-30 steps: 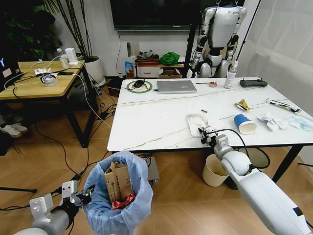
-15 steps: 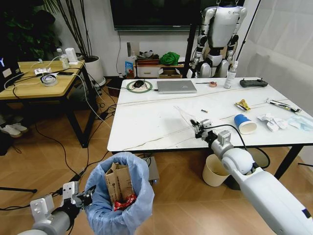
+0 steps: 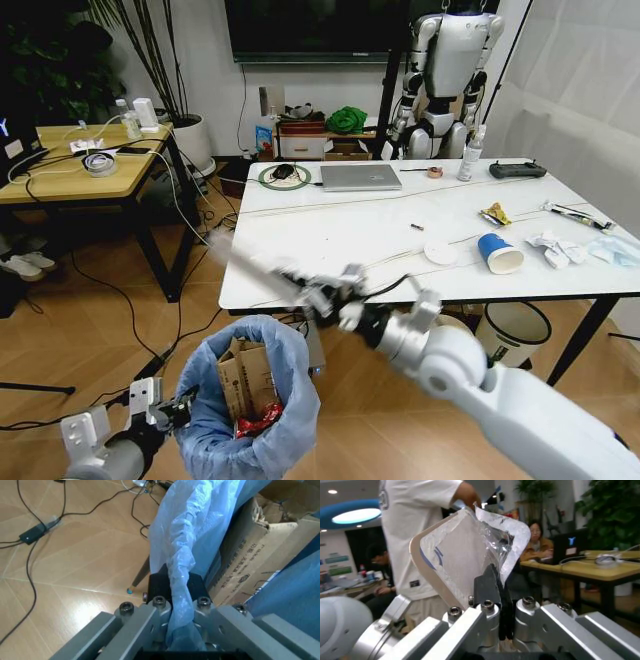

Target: Pick up the trash bin and place the trash from the table into it.

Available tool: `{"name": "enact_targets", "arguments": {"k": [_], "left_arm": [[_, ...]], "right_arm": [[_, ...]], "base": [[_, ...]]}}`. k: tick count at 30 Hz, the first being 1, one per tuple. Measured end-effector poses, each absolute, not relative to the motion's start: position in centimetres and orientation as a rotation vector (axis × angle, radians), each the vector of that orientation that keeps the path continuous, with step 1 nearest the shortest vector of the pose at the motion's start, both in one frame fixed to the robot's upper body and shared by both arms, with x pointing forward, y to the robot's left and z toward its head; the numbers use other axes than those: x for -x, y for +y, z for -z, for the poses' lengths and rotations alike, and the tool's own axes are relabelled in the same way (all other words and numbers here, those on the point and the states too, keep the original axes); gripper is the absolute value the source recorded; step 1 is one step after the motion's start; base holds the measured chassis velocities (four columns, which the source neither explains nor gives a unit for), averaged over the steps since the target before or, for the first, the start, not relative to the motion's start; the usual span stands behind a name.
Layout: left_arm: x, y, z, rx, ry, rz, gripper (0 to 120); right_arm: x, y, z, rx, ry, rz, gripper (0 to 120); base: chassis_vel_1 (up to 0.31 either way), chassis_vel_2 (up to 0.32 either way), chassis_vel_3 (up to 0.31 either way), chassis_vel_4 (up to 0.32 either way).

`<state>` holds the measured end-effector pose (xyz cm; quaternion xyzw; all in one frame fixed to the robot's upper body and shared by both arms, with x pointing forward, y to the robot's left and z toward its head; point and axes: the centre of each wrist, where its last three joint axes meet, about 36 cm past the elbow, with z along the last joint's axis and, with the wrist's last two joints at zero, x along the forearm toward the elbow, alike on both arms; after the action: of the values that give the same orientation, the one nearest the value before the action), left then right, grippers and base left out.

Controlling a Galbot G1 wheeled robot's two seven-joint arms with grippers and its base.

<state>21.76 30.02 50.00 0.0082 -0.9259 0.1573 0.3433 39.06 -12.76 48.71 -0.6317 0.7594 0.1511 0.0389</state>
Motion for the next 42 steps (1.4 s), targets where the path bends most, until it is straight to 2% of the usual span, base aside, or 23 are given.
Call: {"name": "enact_targets", "arguments": {"k": [9, 19, 42], "left_arm": [[-21.5, 30.3, -50.6, -0.062, -2.421, -0.395, 0], [-21.8, 30.7, -50.7, -0.087, -2.432, -0.359, 0], [-22.4, 31.0, -50.9, -0.08, -2.436, -0.387, 0]], "right_arm": [[-40.0, -12.5, -44.1, 2.017, 2.327, -0.323, 0], [-40.4, -13.7, -43.2, 1.967, 2.361, -0.258, 0], [-36.9, -11.7, -41.3, 2.078, 2.321, -0.302, 0]], "base": [[0.0, 0.0, 0.0, 0.0], [0.0, 0.0, 0.0, 0.0], [0.0, 0.0, 0.0, 0.0]]}}
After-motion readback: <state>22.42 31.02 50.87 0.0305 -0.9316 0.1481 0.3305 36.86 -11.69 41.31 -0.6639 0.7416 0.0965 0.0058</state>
